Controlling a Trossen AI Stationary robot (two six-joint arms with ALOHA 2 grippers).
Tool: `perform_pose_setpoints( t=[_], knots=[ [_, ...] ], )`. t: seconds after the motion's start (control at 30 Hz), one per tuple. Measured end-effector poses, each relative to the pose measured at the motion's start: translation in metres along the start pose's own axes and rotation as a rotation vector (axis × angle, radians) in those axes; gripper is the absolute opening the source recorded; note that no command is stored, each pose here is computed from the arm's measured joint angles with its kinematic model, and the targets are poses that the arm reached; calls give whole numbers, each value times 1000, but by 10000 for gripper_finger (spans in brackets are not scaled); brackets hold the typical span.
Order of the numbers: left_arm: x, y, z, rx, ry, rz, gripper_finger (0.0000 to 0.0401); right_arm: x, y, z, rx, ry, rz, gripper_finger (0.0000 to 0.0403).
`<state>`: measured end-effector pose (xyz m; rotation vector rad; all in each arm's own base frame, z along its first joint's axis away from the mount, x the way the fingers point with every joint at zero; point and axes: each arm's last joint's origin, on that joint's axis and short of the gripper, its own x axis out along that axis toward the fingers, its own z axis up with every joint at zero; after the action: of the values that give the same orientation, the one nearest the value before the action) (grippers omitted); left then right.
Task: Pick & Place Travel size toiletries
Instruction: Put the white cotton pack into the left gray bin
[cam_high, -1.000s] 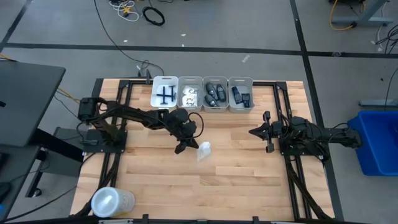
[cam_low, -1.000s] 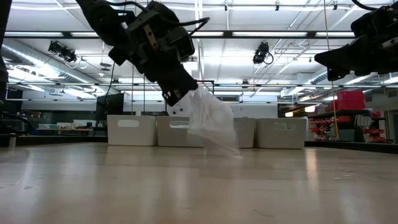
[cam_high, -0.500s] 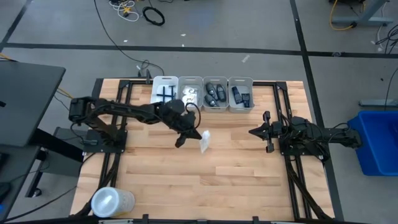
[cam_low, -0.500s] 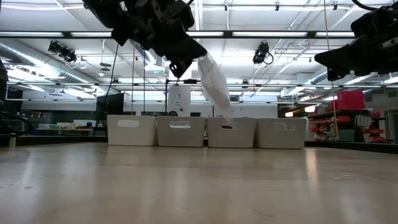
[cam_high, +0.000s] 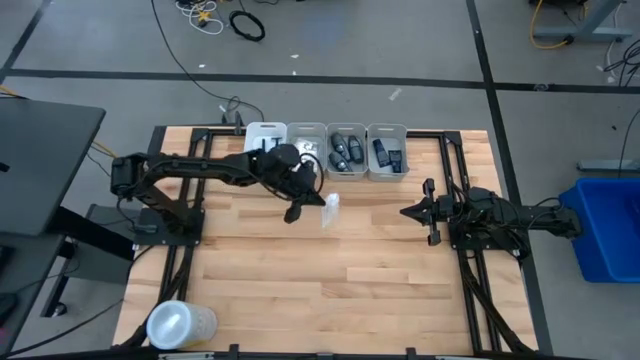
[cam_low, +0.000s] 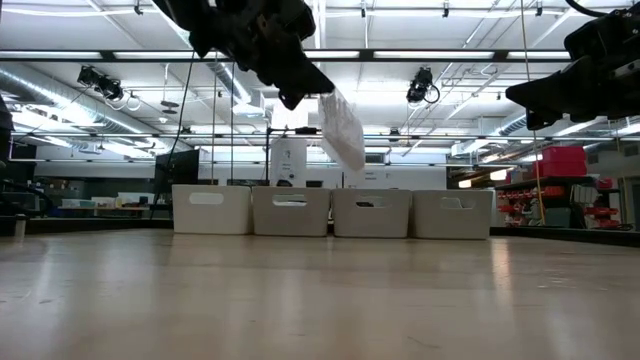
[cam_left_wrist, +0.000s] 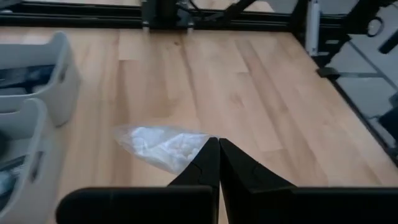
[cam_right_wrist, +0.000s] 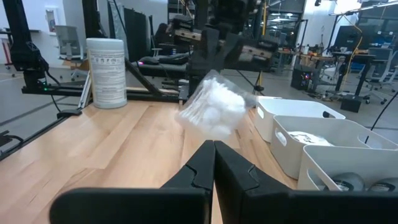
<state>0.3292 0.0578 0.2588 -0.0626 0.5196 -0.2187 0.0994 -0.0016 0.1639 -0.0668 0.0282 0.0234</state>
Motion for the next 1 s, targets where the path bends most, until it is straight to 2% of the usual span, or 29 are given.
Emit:
perform_pose_setpoints(
  t=[0.37, 0.67, 1.0],
  knots=[
    [-28, 50, 3, 25, 2, 138, 3, 0, 0, 0, 0, 0, 0, 14],
    [-62, 99, -9, -44, -12, 278, 3, 0, 0, 0, 0, 0, 0, 14],
    [-93, 132, -21, -102, -36, 396, 2, 0, 0, 0, 0, 0, 0, 14]
  ],
)
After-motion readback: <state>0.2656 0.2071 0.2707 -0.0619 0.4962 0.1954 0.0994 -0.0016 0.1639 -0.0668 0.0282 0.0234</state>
